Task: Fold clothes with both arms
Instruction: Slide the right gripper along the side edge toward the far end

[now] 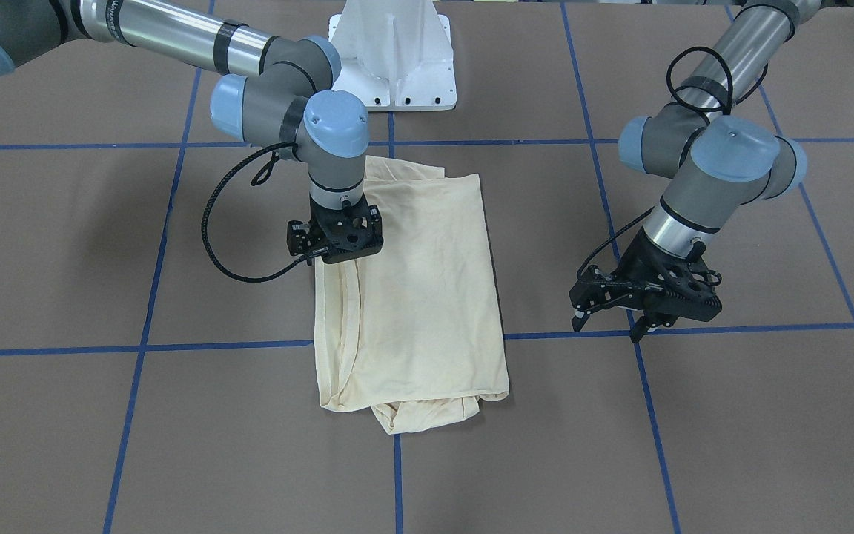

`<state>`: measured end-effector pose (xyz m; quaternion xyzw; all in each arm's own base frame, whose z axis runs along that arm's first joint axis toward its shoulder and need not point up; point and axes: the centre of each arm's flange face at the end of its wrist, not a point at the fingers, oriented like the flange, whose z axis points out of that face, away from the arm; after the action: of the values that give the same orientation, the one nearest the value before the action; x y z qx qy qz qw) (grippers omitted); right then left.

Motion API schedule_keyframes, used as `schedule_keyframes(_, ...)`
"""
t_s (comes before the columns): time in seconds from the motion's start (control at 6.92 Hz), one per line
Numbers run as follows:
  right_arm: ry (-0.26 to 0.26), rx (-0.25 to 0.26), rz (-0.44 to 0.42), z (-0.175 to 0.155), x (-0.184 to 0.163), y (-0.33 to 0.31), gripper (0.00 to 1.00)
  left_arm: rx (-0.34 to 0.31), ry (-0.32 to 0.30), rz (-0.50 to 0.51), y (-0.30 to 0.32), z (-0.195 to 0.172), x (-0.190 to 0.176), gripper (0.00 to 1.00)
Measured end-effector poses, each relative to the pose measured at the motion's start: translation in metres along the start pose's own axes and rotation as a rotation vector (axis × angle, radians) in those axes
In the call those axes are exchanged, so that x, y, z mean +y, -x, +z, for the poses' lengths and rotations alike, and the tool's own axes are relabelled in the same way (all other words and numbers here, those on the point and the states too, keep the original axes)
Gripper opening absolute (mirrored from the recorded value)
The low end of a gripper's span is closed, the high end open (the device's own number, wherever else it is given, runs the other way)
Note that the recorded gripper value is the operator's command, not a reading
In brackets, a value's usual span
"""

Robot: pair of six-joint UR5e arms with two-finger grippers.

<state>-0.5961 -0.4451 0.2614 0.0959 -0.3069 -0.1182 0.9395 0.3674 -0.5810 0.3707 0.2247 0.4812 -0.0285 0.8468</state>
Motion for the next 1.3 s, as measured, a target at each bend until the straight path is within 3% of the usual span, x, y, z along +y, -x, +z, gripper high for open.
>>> schedule_keyframes(1.3, 0.035, 0.031, 0.054, 0.001, -0.021, -0.043, 1.00, 0.011, -0.008, 0.000, -0.009, -0.002, -0.005, 1.00)
